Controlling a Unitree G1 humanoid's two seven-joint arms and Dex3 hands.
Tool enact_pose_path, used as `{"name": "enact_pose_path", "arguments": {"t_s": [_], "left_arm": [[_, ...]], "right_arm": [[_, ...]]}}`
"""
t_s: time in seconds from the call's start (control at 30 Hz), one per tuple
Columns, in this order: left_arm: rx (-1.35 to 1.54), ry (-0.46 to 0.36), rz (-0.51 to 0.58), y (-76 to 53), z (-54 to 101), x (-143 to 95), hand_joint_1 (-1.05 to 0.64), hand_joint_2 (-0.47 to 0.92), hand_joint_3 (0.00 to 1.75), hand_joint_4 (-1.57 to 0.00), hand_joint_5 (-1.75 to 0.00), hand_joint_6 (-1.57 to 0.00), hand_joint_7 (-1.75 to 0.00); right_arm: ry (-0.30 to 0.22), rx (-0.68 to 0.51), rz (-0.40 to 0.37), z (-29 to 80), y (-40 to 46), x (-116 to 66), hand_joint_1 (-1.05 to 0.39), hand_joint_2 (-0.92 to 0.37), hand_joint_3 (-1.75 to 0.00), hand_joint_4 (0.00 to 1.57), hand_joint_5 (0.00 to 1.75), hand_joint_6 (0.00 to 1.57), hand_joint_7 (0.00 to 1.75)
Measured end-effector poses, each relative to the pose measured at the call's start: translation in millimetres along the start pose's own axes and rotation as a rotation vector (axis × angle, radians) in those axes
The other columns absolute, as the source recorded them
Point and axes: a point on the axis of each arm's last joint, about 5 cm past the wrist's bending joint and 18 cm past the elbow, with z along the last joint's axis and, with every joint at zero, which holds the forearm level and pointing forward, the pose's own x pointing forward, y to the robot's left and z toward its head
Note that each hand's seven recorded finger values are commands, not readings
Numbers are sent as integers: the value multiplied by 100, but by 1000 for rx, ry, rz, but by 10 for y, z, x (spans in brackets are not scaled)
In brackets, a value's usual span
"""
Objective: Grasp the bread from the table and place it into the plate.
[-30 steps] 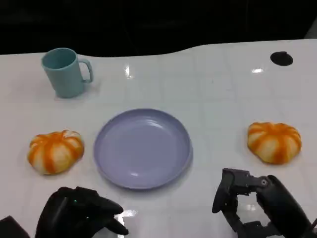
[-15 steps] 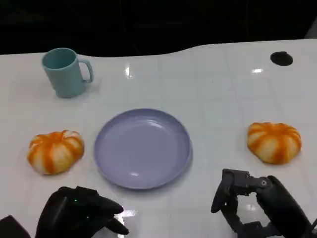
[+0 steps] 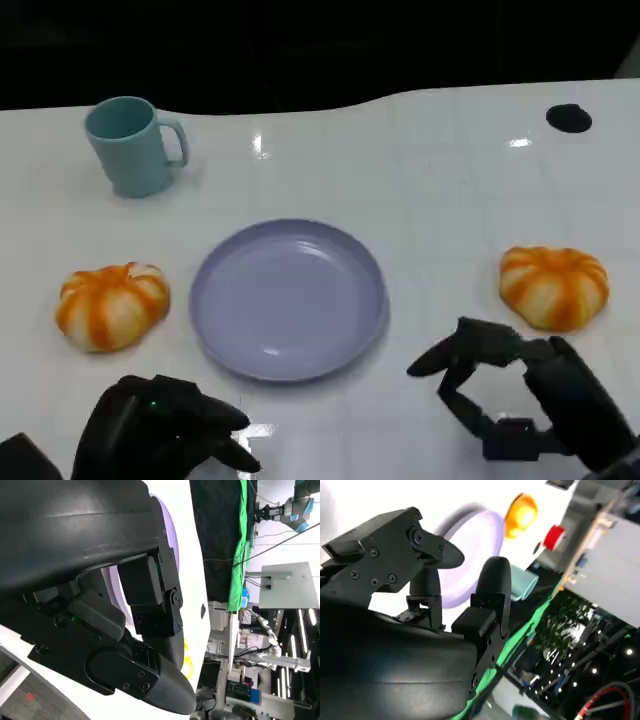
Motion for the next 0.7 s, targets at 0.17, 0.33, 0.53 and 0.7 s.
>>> {"name": "enact_pose_path", "arguments": {"t_s": [0.17, 0.33, 0.53, 0.7], "left_arm": [[-1, -3, -1, -3, 2, 9, -105, 79, 0, -157, -34, -157, -11], [-2, -3, -1, -5, 1, 7, -105, 79, 0, -157, -34, -157, -11], [-2, -2, -2, -9, 0, 8, -105, 79, 0, -157, -34, -157, -11], [-2, -3, -2, -10, 0, 9, -105, 79, 0, -157, -34, -157, -12]], "right_arm": [[-36, -189, 4, 2, -63, 32, -23, -75, -36, 35, 93, 54, 45], [-81, -392, 15, 7, -198, 100, -36, -87, -9, 33, 70, 58, 26], [-75, -605, 23, 86, -372, 215, -42, -87, -3, 22, 64, 55, 18], [-11, -768, 45, 136, -484, 281, -46, -84, 0, 18, 66, 55, 14]]}}
